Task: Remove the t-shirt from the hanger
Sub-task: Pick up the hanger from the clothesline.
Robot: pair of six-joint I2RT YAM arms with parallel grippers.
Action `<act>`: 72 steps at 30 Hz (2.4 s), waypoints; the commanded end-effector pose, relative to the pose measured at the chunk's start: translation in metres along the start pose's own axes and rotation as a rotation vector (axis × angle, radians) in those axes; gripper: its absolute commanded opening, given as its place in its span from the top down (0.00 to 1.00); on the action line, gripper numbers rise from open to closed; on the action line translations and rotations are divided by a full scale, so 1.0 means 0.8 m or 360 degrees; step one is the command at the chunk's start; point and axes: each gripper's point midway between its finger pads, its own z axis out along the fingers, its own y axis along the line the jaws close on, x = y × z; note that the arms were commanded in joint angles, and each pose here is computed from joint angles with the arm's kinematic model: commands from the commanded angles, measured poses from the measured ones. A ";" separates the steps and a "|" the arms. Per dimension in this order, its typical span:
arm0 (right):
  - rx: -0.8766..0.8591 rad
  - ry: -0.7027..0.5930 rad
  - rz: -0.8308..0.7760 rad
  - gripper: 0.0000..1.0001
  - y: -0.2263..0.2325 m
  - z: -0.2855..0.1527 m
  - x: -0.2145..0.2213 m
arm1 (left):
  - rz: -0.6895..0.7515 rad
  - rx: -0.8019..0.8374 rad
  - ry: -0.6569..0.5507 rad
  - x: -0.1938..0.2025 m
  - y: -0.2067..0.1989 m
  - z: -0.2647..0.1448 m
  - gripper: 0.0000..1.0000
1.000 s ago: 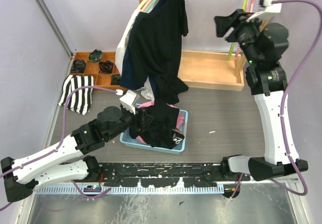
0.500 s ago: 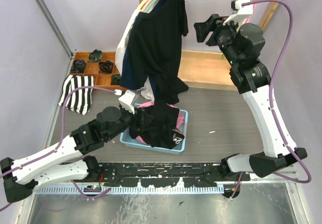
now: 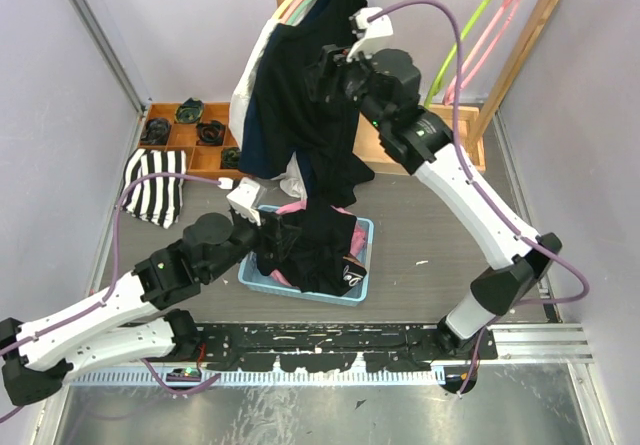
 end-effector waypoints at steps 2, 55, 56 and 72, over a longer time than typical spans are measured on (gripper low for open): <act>-0.0123 -0.0262 0.0116 0.33 0.053 0.007 -0.066 | -0.0045 -0.0012 -0.0084 -0.013 0.005 -0.013 0.25; 0.0749 -0.0146 -0.0015 0.48 -0.033 0.013 -0.040 | -0.0055 -0.0011 -0.0133 -0.015 0.010 -0.023 0.23; 0.0760 -0.0141 -0.0019 0.47 -0.036 0.014 -0.039 | -0.0054 -0.0011 -0.0130 -0.014 0.011 -0.023 0.23; 0.0790 -0.0117 -0.0044 0.57 -0.069 0.018 -0.043 | -0.0051 -0.0009 -0.0142 -0.017 0.010 -0.025 0.23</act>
